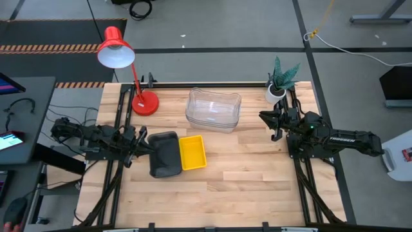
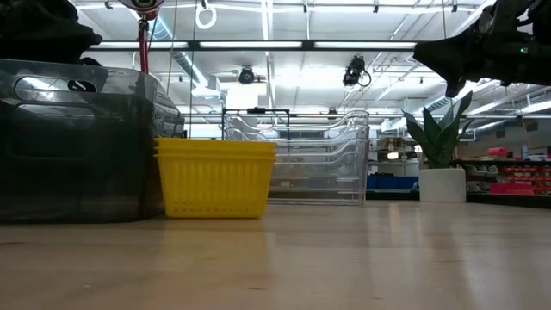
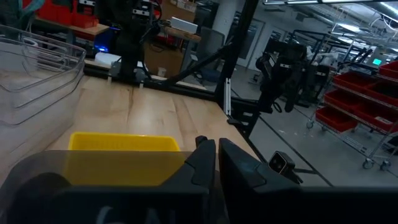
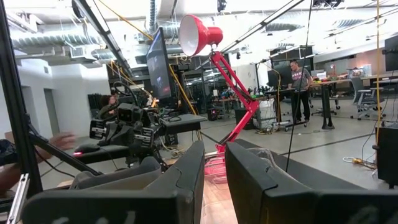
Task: Stack baskets by color
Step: Return to Home Position
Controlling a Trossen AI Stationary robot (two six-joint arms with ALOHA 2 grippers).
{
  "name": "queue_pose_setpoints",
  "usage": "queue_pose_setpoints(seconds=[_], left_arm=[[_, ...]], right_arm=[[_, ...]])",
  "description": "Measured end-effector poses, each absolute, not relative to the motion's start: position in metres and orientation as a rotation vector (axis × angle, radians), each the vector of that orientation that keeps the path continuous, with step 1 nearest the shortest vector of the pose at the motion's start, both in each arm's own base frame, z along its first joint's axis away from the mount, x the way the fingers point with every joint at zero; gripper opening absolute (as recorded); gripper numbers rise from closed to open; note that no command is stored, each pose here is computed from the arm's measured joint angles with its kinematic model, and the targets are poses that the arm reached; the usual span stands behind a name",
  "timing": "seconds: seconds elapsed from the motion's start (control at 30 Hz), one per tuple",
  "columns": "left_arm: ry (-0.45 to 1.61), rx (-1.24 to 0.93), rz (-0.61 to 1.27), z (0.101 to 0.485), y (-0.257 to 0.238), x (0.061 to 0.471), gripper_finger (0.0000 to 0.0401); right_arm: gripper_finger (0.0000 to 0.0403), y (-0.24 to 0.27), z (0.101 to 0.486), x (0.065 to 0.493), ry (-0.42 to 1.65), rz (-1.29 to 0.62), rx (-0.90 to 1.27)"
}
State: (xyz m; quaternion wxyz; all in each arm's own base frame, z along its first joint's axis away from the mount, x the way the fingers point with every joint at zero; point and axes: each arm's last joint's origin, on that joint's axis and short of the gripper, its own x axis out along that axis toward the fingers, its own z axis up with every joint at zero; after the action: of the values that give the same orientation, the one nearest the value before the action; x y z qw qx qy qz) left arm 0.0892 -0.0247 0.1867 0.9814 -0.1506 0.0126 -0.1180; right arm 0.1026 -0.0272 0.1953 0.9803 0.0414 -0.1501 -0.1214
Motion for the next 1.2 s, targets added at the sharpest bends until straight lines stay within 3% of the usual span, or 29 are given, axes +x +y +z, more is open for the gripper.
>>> queue_pose_setpoints(seconds=[1.2], left_arm=[[0.025, -0.303, -0.237, 0.1867, -0.0247, 0.0892, 0.0030]], right_arm=[[0.0071, -0.0272, 0.1952, 0.1026, -0.302, -0.244, 0.083]])
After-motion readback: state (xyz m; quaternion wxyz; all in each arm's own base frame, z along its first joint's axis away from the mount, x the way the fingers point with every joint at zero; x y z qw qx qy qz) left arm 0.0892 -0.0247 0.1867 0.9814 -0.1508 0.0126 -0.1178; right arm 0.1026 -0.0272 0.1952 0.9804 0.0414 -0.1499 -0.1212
